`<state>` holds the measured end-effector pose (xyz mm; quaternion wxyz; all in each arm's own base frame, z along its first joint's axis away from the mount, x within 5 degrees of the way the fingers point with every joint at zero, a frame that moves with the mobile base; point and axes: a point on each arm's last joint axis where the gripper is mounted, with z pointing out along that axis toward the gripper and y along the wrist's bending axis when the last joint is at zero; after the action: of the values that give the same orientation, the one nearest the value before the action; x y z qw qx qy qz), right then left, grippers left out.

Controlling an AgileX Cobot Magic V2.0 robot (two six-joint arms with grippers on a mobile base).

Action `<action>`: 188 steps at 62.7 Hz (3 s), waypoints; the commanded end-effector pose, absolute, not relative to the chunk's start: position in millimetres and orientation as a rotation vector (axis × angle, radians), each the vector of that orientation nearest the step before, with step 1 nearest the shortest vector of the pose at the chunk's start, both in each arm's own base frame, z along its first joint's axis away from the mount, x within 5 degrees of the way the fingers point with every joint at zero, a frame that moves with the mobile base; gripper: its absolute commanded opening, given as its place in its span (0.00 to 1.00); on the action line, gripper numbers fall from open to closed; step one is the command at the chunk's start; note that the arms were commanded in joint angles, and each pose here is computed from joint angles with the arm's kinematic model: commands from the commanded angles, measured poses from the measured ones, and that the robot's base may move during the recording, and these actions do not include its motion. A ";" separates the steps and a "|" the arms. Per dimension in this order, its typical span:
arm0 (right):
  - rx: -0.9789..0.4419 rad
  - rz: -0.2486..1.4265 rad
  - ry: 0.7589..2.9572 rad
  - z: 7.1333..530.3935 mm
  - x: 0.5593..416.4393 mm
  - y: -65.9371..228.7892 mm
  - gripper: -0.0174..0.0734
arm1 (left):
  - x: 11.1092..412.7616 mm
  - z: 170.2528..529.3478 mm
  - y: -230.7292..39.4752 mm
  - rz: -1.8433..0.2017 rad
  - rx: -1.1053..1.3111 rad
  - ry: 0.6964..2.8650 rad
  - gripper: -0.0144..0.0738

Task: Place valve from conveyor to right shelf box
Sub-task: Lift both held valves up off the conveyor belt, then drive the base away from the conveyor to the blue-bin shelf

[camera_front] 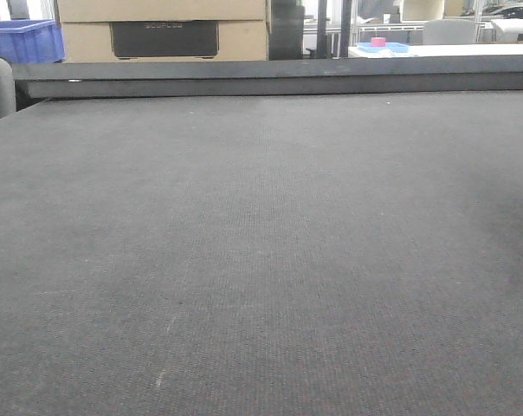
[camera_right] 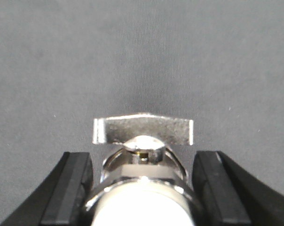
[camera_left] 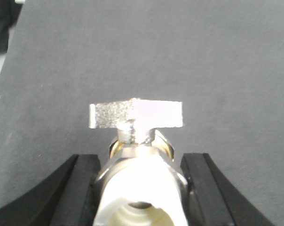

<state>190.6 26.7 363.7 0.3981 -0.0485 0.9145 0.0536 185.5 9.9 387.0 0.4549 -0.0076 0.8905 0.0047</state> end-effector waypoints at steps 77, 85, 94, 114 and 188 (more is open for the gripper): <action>-0.096 0.137 1.913 383.8 127.7 17.8 0.01 | 84.1 377.4 0.7 -0.001 -0.022 1.880 0.04; -0.096 0.137 1.913 383.8 127.7 17.8 0.01 | 84.1 377.4 0.7 -0.001 -0.022 1.880 0.04; -0.096 0.137 1.913 383.8 127.7 17.8 0.01 | 84.1 377.4 0.7 -0.001 -0.022 1.880 0.04; -0.096 0.137 1.913 383.8 127.7 17.8 0.01 | 84.1 377.4 0.7 -0.001 -0.022 1.880 0.04; -0.096 0.137 1.911 384.0 127.8 17.8 0.01 | 84.1 377.4 0.7 -0.001 -0.022 1.880 0.04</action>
<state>127.7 18.9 373.1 0.5342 -0.0417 0.8420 0.0625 84.5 1.4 369.8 0.5603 -0.0077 0.8283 0.0038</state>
